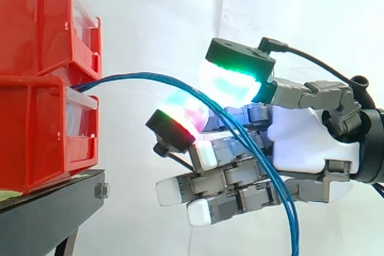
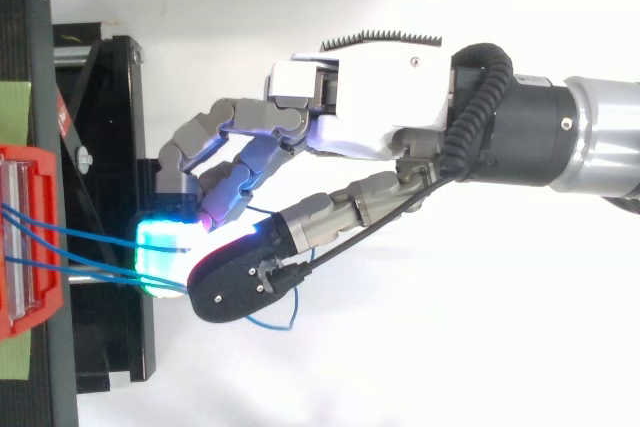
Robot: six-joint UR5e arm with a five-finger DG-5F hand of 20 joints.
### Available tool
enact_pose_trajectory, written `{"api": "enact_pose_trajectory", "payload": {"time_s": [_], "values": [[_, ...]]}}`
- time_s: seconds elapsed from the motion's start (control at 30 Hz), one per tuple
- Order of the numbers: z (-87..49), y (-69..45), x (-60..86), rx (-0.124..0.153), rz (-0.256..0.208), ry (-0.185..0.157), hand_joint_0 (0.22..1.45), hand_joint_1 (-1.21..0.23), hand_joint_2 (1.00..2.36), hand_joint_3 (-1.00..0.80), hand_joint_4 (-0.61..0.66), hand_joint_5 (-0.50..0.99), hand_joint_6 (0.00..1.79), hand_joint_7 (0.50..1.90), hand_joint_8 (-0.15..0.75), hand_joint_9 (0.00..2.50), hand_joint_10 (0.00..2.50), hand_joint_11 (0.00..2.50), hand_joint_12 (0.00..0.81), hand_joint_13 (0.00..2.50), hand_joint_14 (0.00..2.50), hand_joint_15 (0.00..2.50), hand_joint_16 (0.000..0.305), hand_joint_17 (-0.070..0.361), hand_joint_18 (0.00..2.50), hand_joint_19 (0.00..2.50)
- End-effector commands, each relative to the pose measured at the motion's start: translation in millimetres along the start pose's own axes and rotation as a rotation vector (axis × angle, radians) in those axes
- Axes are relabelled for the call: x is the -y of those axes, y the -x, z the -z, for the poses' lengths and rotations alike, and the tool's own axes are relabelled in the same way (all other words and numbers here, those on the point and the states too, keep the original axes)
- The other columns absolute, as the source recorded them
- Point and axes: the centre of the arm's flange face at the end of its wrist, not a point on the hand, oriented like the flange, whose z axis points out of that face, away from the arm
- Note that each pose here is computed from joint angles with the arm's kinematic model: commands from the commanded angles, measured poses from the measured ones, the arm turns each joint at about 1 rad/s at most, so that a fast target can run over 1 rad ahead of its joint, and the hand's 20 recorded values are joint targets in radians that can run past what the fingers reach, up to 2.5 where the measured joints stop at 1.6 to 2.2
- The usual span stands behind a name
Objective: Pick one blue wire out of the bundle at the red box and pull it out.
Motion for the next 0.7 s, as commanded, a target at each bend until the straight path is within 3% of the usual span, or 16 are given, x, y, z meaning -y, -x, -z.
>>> {"api": "enact_pose_trajectory", "payload": {"time_s": [0.0, 0.13, 0.37, 0.5, 0.53, 0.67], "values": [[0.0, -0.1, 0.0, -0.001, 0.001, 0.001, 0.6, -0.75, 1.01, -0.33, 0.19, -0.22, 0.91, 0.84, 0.33, 0.73, 0.01, 0.68, 0.42, 0.62, 0.01, 0.37, 0.058, 0.131, 0.53, 0.39], [0.1, 0.1, 0.2, 0.001, -0.002, -0.001, 0.63, -0.86, 1.01, -0.4, 0.2, -0.22, 0.91, 0.85, 0.329, 0.72, 0.01, 0.7, 0.42, 0.63, 0.01, 0.36, 0.058, 0.131, 0.56, 0.36], [0.6, 1.4, 0.6, 0.002, -0.002, -0.005, 0.69, -0.89, 1.0, -0.44, 0.19, -0.22, 0.92, 0.85, 0.322, 0.71, 0.01, 0.7, 0.42, 0.65, 0.01, 0.35, 0.057, 0.129, 0.61, 0.33], [0.6, 1.2, 0.6, 0.001, -0.001, -0.005, 0.52, -0.67, 1.0, -0.5, 0.2, -0.21, 0.89, 0.86, 0.336, 0.73, 0.01, 0.68, 0.432, 0.63, 0.01, 0.38, 0.061, 0.138, 0.56, 0.39], [0.2, 2.3, -0.2, 0.002, -0.001, -0.004, 0.51, -0.57, 1.0, -0.5, 0.19, -0.18, 0.87, 0.9, 0.351, 0.77, 0.01, 0.67, 0.436, 0.64, 0.01, 0.37, 0.062, 0.139, 0.56, 0.41], [0.6, 3.6, 0.4, 0.004, 0.0, -0.005, 0.53, -0.52, 1.0, -0.48, 0.18, -0.17, 0.86, 0.93, 0.352, 0.81, 0.01, 0.67, 0.429, 0.65, 0.01, 0.38, 0.06, 0.135, 0.56, 0.43]]}}
